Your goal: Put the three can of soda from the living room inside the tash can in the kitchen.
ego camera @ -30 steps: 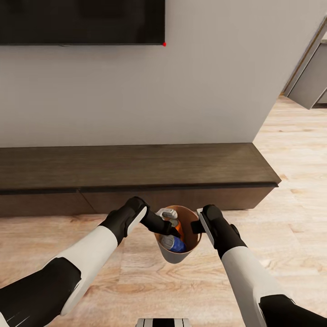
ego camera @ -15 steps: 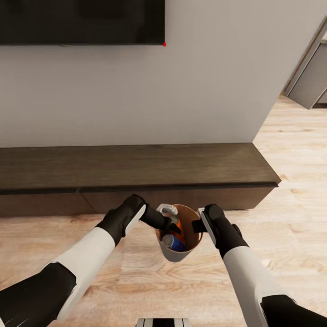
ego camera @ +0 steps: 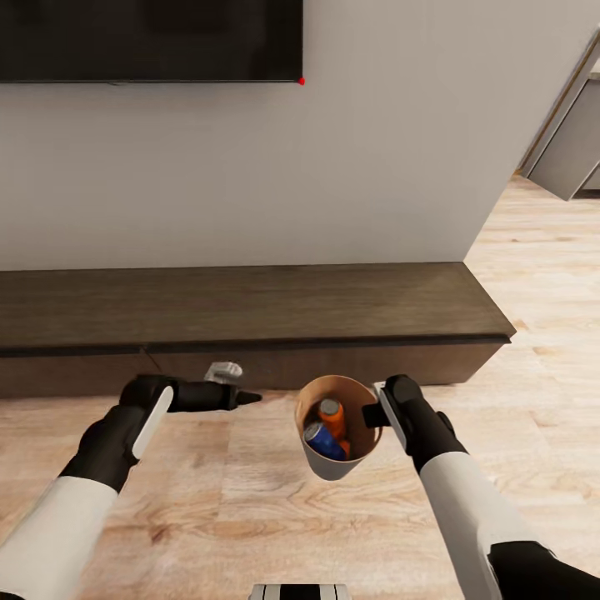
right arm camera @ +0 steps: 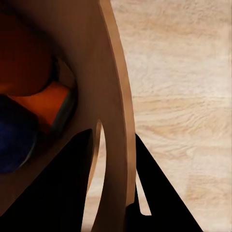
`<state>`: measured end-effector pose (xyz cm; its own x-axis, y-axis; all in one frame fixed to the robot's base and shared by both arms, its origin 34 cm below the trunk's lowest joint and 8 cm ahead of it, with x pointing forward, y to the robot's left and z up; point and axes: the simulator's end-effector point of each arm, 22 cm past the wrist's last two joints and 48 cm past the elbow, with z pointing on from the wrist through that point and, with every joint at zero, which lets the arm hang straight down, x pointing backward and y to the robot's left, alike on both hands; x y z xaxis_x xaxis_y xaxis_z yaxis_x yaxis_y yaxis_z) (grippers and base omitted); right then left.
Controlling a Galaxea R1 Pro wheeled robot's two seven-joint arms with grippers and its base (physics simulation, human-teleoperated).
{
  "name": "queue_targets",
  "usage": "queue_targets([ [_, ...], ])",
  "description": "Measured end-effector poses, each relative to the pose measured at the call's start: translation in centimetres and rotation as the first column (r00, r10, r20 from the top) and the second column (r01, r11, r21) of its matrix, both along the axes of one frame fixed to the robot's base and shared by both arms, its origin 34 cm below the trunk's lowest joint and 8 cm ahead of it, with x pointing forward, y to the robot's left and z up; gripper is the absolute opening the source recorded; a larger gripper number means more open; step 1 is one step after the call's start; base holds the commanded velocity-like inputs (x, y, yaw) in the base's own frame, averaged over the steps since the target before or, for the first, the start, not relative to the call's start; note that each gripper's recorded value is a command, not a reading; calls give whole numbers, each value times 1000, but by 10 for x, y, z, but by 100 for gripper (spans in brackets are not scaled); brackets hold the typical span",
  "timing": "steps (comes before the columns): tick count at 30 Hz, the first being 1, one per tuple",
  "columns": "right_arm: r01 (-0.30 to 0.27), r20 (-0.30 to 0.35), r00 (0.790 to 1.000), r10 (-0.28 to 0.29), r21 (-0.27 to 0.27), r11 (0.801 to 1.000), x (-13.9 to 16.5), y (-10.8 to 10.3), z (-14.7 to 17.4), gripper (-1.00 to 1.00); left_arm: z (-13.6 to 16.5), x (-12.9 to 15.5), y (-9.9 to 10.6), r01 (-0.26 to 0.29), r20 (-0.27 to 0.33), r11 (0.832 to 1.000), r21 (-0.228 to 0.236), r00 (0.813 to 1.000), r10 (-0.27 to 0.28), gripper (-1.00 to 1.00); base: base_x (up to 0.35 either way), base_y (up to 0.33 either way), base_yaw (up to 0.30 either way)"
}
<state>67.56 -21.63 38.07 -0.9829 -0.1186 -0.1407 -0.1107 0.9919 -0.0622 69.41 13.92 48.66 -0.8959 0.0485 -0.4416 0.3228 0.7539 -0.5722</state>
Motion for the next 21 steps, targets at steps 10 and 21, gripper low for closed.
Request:
queue_targets([
  [10, 22, -4, 1000, -22, -12, 1000, -1, -22, -2, -100, -20, 14, 91, -213, 98, 977, -3, 972, 212, 100, 0, 0, 0],
  [21, 66, -29, 997, -69, -80, 995, -13, -97, -8, -100, -130, -24, 146, -351, 157, 924, 150, 931, 328, 100, 0, 0, 0],
])
